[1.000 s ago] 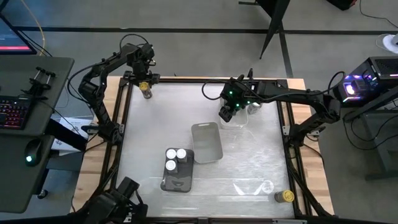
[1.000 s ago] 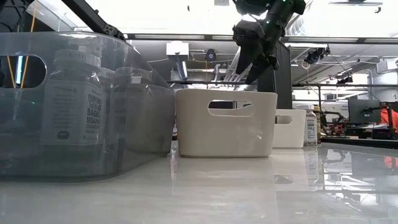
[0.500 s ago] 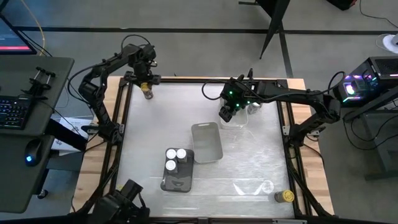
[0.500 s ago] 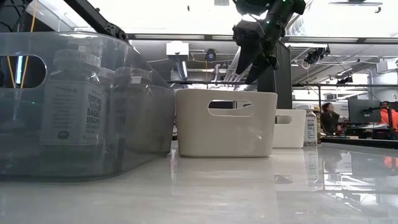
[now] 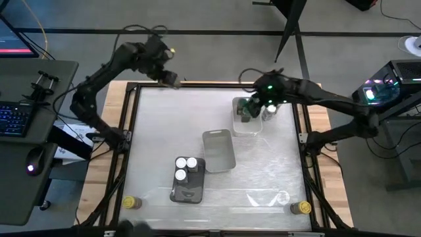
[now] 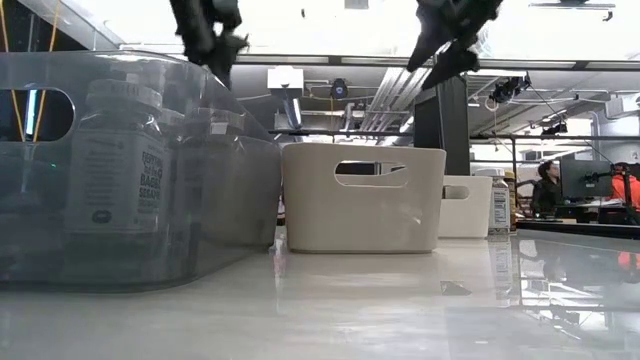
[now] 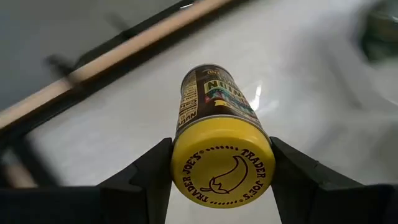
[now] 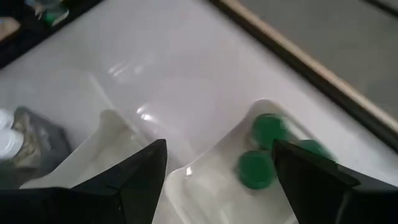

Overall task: Sort spices by type
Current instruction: Put the yellow seasoning bottle into the gray bin

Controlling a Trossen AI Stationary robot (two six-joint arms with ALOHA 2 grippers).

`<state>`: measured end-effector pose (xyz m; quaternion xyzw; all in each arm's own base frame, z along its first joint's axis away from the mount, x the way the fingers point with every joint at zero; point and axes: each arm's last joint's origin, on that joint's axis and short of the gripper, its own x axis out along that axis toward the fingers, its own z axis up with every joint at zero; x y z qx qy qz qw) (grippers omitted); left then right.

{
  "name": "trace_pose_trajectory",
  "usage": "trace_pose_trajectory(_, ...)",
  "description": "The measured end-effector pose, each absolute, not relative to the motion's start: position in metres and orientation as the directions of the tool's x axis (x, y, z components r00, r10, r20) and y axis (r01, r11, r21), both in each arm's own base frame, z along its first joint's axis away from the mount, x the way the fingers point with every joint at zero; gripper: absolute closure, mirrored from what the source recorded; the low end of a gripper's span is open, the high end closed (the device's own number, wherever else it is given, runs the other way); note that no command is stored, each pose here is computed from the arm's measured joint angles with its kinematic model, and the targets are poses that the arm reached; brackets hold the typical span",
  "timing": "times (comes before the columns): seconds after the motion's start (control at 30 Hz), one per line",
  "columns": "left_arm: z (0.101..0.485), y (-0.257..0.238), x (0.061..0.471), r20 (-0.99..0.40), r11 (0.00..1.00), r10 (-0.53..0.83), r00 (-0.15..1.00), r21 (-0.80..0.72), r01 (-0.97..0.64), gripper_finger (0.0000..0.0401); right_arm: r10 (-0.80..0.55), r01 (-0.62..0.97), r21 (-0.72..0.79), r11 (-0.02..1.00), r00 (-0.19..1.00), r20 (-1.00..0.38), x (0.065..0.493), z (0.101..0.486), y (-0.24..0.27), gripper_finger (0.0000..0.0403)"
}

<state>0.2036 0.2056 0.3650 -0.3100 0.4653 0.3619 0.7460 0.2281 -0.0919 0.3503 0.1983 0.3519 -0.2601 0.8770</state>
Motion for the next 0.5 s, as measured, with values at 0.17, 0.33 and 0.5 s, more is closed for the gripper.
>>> trace_pose_trajectory(0.17, 0.379, 0.121, 0.253, -0.884, 0.782, 0.166, 0.436, -0.151, -0.605, 0.0212, -0.376, 0.629, 0.161, 0.761, 0.629, -0.680, 0.205, 0.366, -0.091, 0.0116)
trace_pose_trajectory(0.33, 0.370, 0.039, 0.300, -0.863, 0.928, 0.107, 0.494, -0.092, -0.361, 0.0212, -0.379, 0.629, 0.172, 0.758, 0.640, -0.669, 0.196, 0.371, -0.089, 0.0116)
trace_pose_trajectory(0.5, 0.352, 0.007, 0.327, -0.866, 0.959, 0.106, 0.489, -0.040, -0.280, 0.0212, -0.307, 0.611, 0.296, 0.734, 0.687, -0.658, 0.199, 0.372, -0.087, 0.0116)
